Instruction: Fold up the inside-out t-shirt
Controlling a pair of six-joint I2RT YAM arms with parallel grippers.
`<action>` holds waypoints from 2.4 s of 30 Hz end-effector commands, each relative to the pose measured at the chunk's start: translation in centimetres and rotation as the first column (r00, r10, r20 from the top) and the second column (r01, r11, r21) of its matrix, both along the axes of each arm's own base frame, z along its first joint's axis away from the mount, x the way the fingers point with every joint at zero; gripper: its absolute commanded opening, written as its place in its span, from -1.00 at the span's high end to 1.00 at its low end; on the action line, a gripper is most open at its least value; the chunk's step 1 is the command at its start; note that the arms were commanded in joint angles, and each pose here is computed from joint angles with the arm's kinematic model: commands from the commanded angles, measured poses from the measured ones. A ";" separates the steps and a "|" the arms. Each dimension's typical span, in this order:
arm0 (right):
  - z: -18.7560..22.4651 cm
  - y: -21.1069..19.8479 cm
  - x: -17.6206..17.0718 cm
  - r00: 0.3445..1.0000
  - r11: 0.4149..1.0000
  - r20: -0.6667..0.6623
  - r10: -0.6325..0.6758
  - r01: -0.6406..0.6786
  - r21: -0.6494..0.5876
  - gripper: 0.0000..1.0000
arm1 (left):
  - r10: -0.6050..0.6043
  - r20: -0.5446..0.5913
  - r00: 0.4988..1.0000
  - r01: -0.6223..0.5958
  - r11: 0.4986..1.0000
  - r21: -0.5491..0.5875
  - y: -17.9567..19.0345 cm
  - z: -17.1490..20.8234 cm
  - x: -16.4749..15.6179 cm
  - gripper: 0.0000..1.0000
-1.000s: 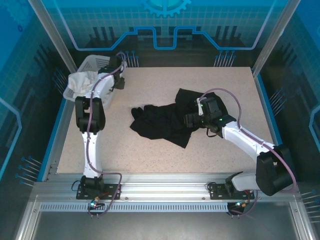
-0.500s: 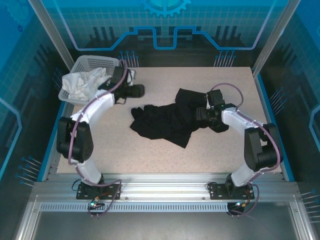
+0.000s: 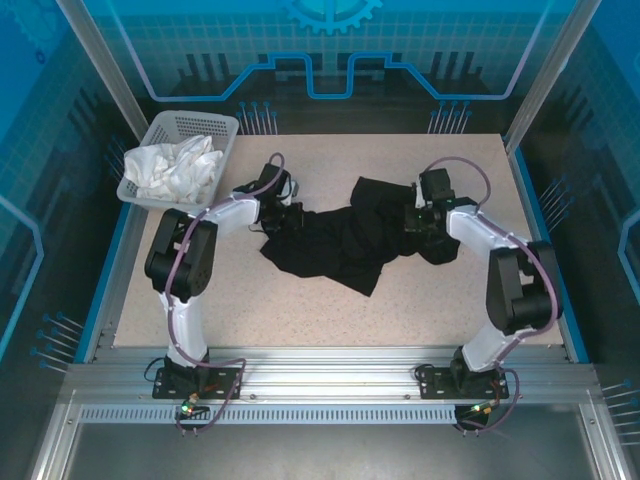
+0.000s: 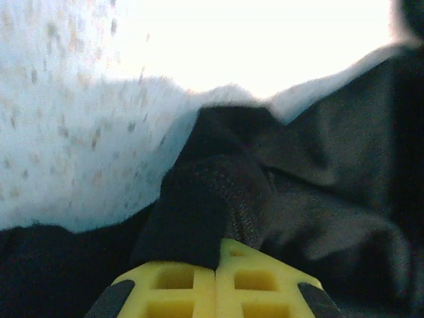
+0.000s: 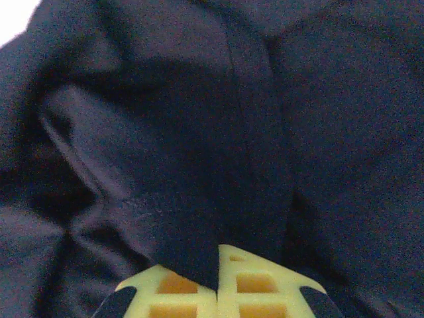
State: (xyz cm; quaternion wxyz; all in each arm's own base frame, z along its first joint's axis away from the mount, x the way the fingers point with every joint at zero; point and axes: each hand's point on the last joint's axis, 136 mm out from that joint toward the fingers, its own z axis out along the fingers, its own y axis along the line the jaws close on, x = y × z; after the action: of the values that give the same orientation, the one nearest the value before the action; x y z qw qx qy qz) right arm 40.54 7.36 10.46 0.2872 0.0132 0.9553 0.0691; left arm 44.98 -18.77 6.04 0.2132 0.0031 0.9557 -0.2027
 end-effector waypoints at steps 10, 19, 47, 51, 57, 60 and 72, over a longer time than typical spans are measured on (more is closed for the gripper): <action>32.7 -2.1 -5.9 0.685 0.995 0.729 -0.002 -0.070 0.068 1.00 | 0.378 0.683 0.625 -0.063 0.897 -0.438 8.5 38.6 -5.3 1.00; 40.8 -2.5 -9.4 0.559 0.995 0.828 0.045 -0.103 0.015 1.00 | 0.464 0.790 0.399 -0.135 0.883 -0.450 13.6 47.1 -11.1 1.00; 14.9 0.1 3.1 0.969 0.987 0.218 0.120 -0.140 0.079 1.00 | 0.094 0.263 0.960 -0.067 0.992 -0.110 -1.3 8.7 -6.6 -0.35; 13.5 -1.6 3.2 0.981 0.995 0.169 0.097 -0.102 0.022 1.00 | -0.144 0.177 0.974 0.147 0.989 0.000 -7.6 3.2 -13.0 -0.36; 13.2 -2.6 3.1 0.983 0.996 0.162 0.081 -0.087 0.026 1.00 | -0.326 0.080 0.942 0.306 0.932 0.192 -11.4 -2.9 -17.2 -0.36; 13.2 -2.6 3.1 0.983 0.995 0.164 0.083 -0.090 0.035 1.00 | -0.389 0.077 0.918 0.360 0.898 0.255 -12.9 -3.9 -17.8 -0.35; 19.9 -2.1 1.7 0.950 0.971 0.302 0.080 -0.142 0.191 1.00 | -0.238 0.233 0.943 0.133 0.911 0.391 -5.7 3.3 -12.8 1.00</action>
State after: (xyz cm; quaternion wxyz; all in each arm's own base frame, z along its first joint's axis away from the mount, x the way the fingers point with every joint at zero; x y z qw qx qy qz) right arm 43.48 4.90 24.68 0.3688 -0.0190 0.9181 0.1437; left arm 29.57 -29.58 3.43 0.2596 0.2214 0.9379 -0.0629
